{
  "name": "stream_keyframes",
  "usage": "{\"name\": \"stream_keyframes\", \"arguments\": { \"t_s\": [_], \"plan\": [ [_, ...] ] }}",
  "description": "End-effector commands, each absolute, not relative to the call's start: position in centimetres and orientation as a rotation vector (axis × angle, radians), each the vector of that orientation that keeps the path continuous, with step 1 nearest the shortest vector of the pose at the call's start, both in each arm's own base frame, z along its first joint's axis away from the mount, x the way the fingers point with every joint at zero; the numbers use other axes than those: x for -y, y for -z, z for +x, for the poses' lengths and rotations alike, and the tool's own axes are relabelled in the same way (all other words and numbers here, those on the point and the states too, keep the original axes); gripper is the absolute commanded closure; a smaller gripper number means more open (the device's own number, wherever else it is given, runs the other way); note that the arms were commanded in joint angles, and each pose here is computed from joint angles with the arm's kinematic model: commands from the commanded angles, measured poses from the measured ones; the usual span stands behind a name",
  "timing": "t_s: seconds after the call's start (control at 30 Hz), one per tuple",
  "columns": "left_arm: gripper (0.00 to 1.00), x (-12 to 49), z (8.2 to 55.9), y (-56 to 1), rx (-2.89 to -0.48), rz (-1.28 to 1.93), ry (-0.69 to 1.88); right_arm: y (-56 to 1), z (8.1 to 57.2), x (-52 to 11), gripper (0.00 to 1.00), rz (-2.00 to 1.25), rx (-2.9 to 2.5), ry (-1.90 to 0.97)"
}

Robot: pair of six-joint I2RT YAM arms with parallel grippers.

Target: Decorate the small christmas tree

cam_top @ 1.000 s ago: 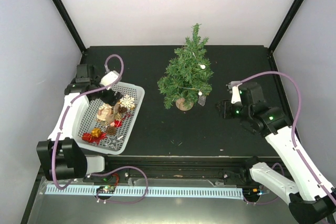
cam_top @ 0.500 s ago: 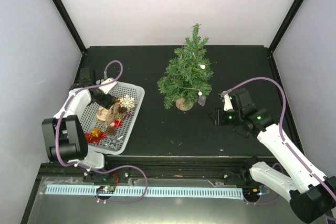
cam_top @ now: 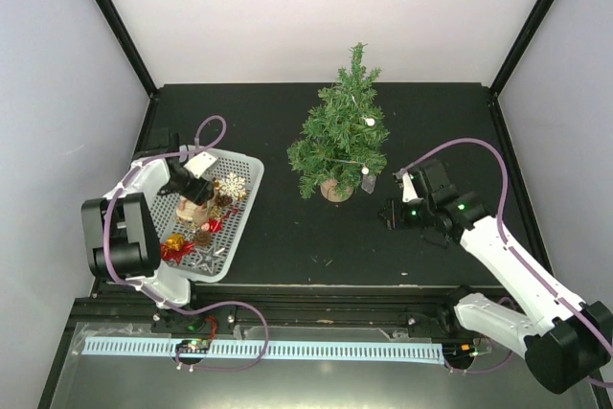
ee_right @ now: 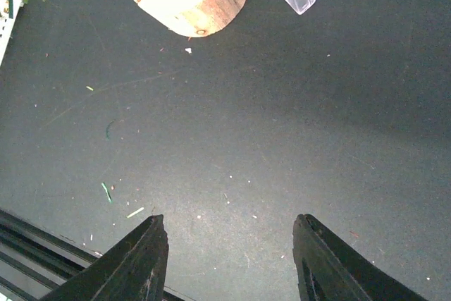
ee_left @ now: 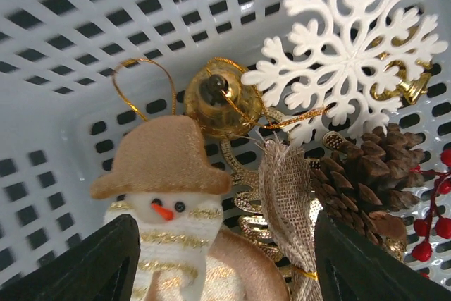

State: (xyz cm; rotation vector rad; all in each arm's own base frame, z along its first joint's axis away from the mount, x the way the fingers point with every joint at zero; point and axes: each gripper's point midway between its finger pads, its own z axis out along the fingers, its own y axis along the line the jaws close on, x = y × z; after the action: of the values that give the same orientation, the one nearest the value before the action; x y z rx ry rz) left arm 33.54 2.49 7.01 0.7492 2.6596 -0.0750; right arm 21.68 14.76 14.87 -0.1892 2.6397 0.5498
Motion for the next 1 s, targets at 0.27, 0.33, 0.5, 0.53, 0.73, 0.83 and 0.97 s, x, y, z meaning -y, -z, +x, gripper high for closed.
{"name": "stream_keyframes", "arguments": {
  "t_s": [0.27,0.33,0.5,0.53,0.73,0.83,0.97],
  "plan": [
    [0.43,-1.8,34.5,-5.6,-2.683,0.713,0.193,-16.0,22.4,-15.2,0.5,-0.203,-2.604,-0.548],
    [0.47,-1.5,34.6,-5.8,-2.675,0.713,0.21,-15.7,22.3,-15.2,0.5,-0.199,-2.607,-0.547],
    [0.64,-1.1,34.5,-5.8,-2.675,0.715,0.242,-15.8,22.1,-15.1,0.5,-0.2,-2.602,-0.551],
    [0.7,-1.1,34.5,-5.7,-2.676,0.715,0.247,-15.8,22.1,-15.1,0.5,-0.2,-2.601,-0.55],
    [0.72,-0.6,33.9,-4.7,-2.707,0.734,0.3,-16.2,22.0,-15.1,0.5,-0.195,-2.588,-0.56],
    [0.71,-0.7,33.7,-4.4,-2.708,0.74,0.297,-16.3,21.8,-15.1,0.5,-0.193,-2.587,-0.565],
    [0.79,-0.6,33.6,-4.4,-2.707,0.742,0.301,-16.2,21.7,-15.3,0.5,-0.193,-2.583,-0.571]
  ]
}}
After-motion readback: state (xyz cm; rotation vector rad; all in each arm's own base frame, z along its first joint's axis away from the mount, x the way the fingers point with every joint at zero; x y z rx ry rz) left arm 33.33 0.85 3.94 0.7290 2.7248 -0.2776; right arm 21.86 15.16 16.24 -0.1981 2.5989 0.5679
